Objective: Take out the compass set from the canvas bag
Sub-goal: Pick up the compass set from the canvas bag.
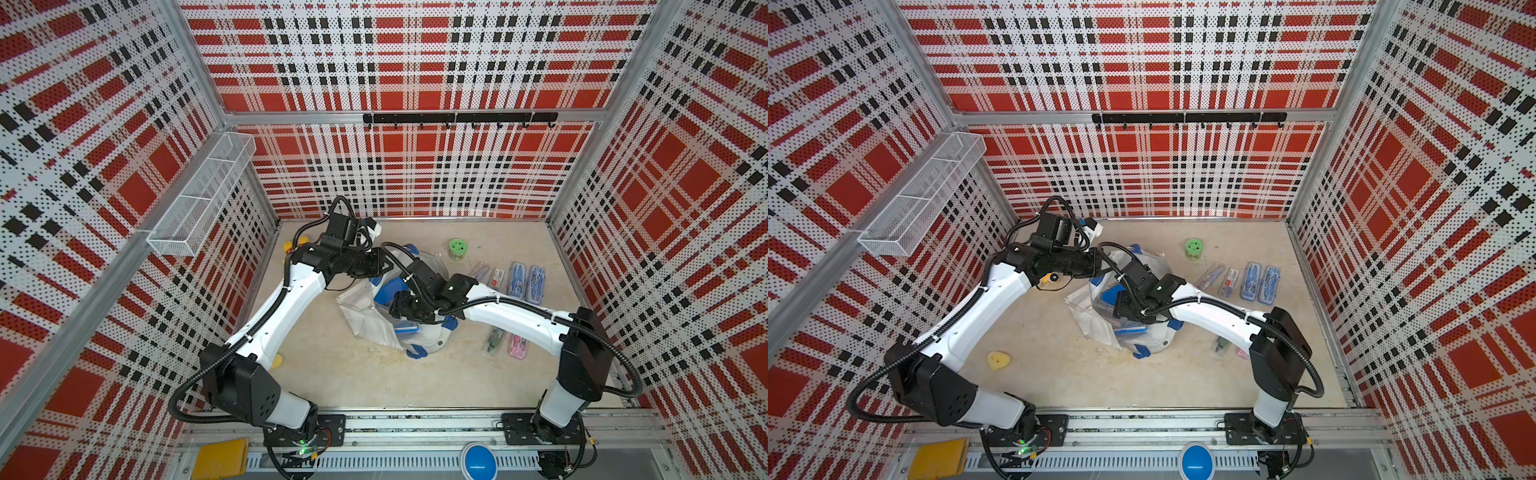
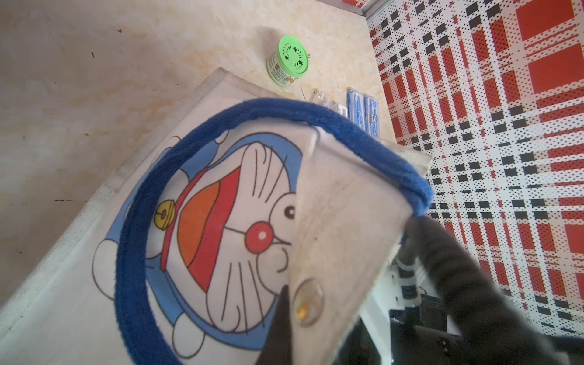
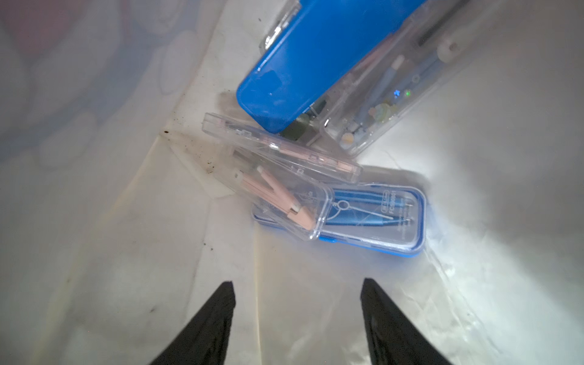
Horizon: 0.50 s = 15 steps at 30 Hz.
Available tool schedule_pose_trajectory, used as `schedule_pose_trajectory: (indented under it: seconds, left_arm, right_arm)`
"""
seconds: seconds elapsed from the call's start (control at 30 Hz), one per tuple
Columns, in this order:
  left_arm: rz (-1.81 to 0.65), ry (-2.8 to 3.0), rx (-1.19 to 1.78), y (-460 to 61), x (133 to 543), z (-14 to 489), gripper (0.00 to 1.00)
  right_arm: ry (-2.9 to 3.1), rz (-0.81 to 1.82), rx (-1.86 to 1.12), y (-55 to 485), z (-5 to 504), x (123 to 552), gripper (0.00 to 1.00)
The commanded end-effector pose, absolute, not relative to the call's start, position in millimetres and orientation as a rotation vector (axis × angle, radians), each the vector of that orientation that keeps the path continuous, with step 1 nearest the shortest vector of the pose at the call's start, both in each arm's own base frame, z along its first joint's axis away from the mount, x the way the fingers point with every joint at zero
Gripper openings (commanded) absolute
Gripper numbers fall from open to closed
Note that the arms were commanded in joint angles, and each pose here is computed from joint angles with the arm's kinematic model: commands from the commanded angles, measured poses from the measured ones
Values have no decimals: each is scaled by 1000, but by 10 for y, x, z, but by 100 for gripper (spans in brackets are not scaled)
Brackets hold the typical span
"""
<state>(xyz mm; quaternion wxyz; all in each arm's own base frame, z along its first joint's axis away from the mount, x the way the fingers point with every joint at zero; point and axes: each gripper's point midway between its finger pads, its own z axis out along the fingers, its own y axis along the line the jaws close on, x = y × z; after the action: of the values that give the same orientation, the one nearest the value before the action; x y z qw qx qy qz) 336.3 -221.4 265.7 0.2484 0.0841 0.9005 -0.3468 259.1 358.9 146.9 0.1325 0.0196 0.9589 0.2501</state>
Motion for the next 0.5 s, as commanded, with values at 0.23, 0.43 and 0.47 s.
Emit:
schedule_pose_trajectory:
  seconds: [0.23,0.43,0.47]
  left_arm:
    - [-980,2338,244,-2246,3320,2983,0]
    - [-983,2339,253,-2258,3282,2975,0]
    - [-984,2338,254,-2260,3277,2977,0]
  right_arm:
    - [2904,853,429,3368,976,2464,64]
    - [2911,862,590,3406,809,2570,66]
    - [2910,858,624,3391,777,2592,67]
